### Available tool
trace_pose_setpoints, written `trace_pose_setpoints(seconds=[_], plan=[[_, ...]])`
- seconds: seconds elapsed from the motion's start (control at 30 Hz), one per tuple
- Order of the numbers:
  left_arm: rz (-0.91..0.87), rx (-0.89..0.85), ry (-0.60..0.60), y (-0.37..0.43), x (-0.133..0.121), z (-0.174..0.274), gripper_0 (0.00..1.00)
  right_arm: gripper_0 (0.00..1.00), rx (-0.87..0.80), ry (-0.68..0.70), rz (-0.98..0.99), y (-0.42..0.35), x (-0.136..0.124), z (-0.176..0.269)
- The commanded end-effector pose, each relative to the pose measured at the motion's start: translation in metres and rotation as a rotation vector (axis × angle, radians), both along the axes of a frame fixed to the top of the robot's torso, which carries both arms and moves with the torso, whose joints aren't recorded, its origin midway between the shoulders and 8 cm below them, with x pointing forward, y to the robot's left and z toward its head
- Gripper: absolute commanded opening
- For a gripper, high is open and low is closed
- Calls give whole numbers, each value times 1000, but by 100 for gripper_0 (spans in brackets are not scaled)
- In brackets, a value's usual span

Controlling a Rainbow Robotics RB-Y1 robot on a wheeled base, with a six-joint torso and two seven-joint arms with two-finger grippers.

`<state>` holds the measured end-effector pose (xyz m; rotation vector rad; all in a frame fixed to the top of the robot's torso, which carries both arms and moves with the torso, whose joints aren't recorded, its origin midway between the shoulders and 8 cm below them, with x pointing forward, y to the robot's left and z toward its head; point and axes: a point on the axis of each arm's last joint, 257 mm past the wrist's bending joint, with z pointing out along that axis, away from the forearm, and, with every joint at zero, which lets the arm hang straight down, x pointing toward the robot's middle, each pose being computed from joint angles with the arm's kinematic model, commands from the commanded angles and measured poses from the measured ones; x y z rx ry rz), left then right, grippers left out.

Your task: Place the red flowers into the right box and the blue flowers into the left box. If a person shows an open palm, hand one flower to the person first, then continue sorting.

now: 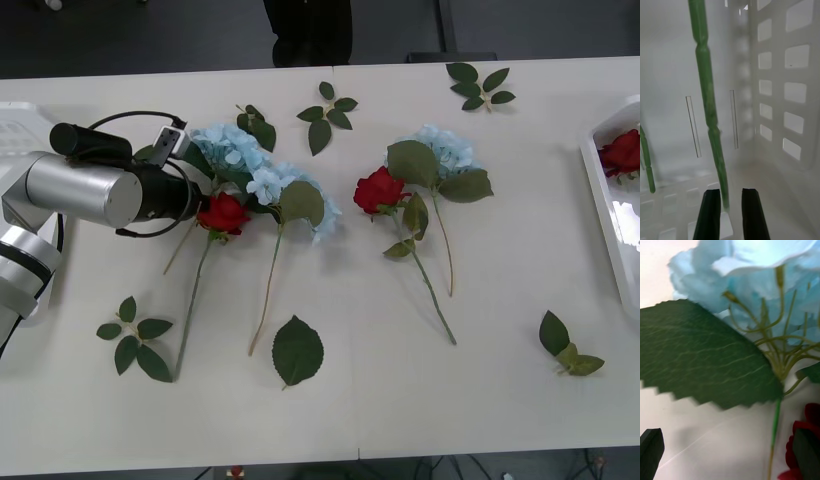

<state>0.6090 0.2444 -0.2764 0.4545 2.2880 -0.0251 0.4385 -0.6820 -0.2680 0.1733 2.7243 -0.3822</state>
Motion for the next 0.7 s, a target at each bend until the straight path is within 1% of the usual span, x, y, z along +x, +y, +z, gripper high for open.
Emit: trace_pose_setpoints(seconds=[0.03, 0.1, 0.13, 0.17, 0.2, 0.23, 0.33, 0.47, 0.7], plan=[[-86, 26, -78, -34, 19, 33, 100, 70, -2, 12, 17, 6, 2, -5], [-92, 37, -79, -36, 19, 32, 100, 83, 18, 14, 33, 14, 6, -4], [-94, 40, -80, -36, 19, 32, 100, 86, 26, 15, 38, 17, 7, -3], [-97, 45, -79, -37, 18, 29, 100, 93, 50, 17, 53, 26, 10, -2], [-99, 49, -80, -37, 18, 29, 100, 95, 61, 18, 59, 30, 11, -1], [-100, 55, -80, -37, 18, 27, 100, 100, 87, 20, 75, 40, 14, 2], [-99, 57, -81, -36, 19, 25, 100, 100, 150, 19, 123, 66, 24, 12], [-103, 68, -73, -37, 17, 19, 100, 100, 228, 13, 244, 121, 47, 31], [-99, 74, -64, -35, 17, 9, 100, 100, 356, -1, 339, 219, 74, 50]])
